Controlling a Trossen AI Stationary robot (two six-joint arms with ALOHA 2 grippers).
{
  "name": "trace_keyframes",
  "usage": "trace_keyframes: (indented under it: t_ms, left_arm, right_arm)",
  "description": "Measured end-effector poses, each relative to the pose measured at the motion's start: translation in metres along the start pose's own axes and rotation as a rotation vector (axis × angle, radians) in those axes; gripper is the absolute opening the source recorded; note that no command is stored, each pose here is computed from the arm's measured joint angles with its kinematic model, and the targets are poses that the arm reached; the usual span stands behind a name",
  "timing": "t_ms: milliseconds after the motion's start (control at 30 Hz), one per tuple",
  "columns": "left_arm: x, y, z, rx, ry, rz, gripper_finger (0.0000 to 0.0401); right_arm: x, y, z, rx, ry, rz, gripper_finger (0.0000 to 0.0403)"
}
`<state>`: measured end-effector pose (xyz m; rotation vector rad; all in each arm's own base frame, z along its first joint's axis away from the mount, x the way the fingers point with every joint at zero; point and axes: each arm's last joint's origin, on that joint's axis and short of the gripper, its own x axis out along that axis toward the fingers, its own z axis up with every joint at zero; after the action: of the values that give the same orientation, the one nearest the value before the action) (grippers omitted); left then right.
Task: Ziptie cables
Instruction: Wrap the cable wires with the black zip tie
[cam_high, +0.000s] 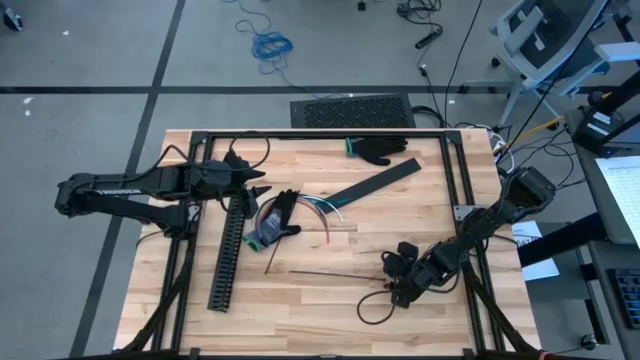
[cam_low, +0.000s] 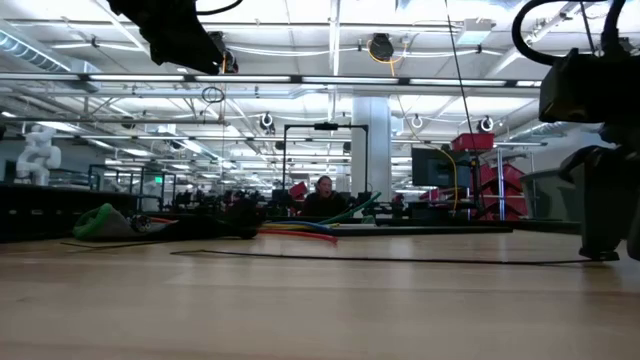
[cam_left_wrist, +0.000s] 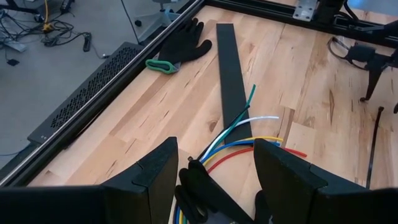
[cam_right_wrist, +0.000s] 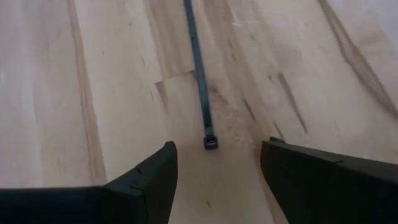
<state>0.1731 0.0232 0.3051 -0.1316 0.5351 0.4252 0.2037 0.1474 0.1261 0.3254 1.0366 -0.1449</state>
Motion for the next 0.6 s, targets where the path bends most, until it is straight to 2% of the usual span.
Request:
trace_keyframes:
  t_ms: [400, 600]
  left_arm:
    - [0.000, 0.001, 0.000, 0.004, -0.003, 0.024, 0.0205]
    - [0.000, 0.001, -0.002, 0.009, 0.014, 0.028, 0.0205]
  right_arm:
    - [0.010, -0.005, 0.004, 0.006, 0.014, -0.025, 0.0129]
    - [0.025, 0.000, 0.001, 0.032, 0.031, 0.002, 0.0115]
